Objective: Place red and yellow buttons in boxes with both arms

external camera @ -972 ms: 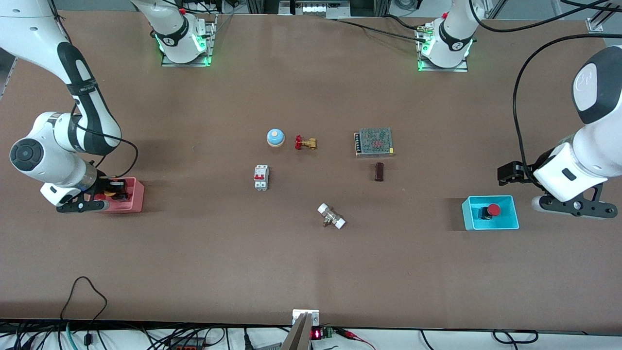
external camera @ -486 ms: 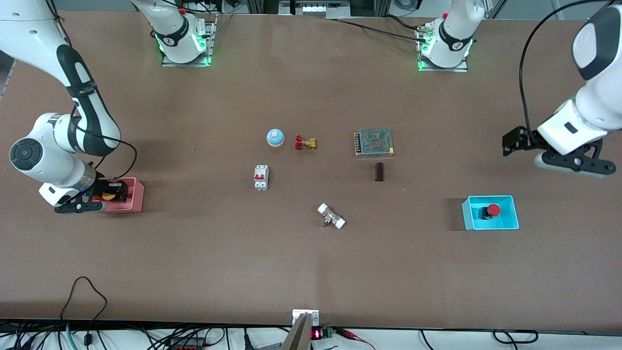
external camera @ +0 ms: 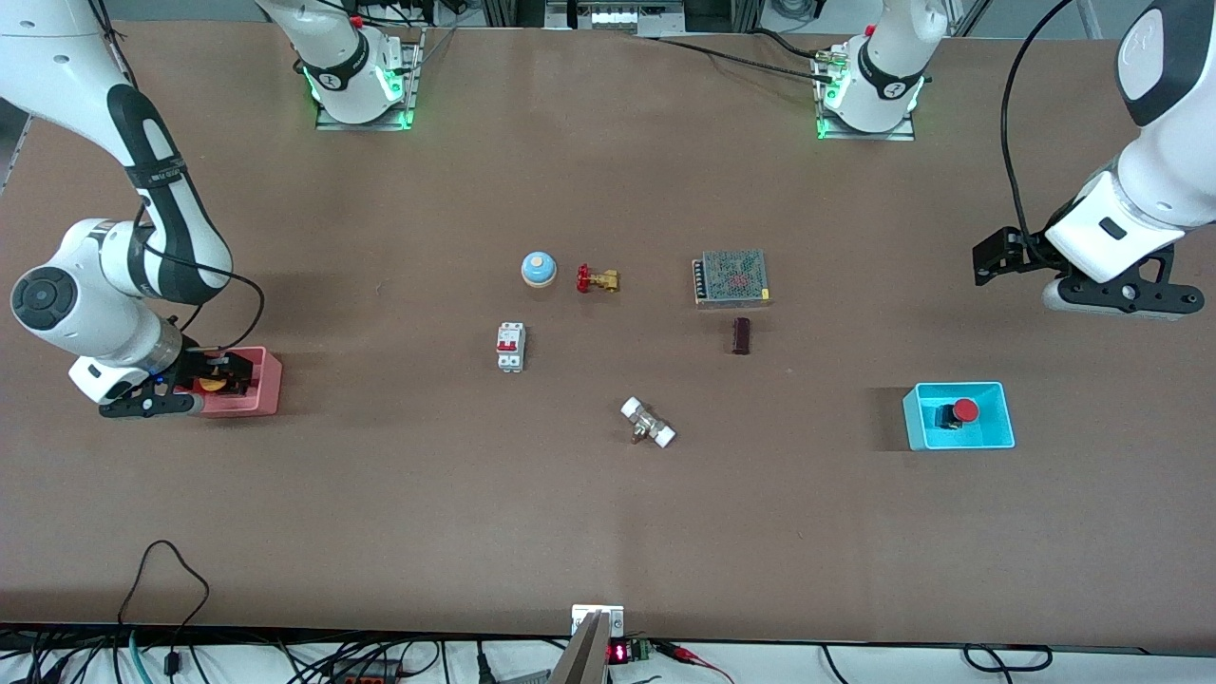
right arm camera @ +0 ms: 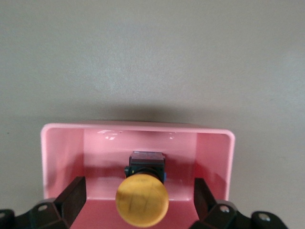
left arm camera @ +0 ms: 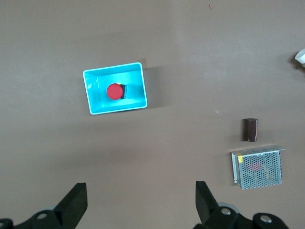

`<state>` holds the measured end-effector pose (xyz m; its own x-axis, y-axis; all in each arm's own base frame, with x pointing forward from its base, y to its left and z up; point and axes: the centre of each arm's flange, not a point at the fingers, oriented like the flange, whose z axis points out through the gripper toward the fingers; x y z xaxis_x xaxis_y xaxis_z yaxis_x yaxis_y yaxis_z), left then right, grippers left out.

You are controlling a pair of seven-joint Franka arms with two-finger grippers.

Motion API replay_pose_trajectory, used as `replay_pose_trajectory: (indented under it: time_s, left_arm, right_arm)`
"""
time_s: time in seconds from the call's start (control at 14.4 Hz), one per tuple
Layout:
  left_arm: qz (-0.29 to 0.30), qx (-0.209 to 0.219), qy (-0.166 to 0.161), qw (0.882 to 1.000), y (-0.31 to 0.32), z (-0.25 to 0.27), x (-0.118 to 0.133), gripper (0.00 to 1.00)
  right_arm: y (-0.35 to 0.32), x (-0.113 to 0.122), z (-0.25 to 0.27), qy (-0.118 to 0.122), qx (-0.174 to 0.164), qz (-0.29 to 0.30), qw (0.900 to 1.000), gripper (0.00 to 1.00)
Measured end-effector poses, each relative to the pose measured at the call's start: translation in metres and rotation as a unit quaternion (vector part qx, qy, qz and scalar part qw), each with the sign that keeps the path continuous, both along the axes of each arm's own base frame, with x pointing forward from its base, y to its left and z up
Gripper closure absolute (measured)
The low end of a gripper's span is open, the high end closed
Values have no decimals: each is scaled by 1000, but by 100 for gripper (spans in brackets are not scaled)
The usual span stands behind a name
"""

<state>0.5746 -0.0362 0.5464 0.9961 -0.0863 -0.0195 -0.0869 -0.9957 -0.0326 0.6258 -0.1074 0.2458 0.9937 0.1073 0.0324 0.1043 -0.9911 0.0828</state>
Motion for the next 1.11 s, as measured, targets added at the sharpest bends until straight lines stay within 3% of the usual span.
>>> replay_pose_trajectory:
  time_s: [0.28,0.69,0.9,1.11]
  left_arm:
    - [5,-1,-20,1000,2,6,4,0]
    - [8,-1,-12,1000,7,10,-14,0]
    - [7,-1,-10,1000,5,11,-17,0]
    - [6,-1,-9,1000,5,10,-18,0]
  right_arm:
    - [23,-6,87,26,-4,3,1000,0]
    - [155,-26,220,64,0,-64,996,0]
    - [201,-31,268,59,23,-90,994,0]
    - [201,-30,289,55,34,-96,993,0]
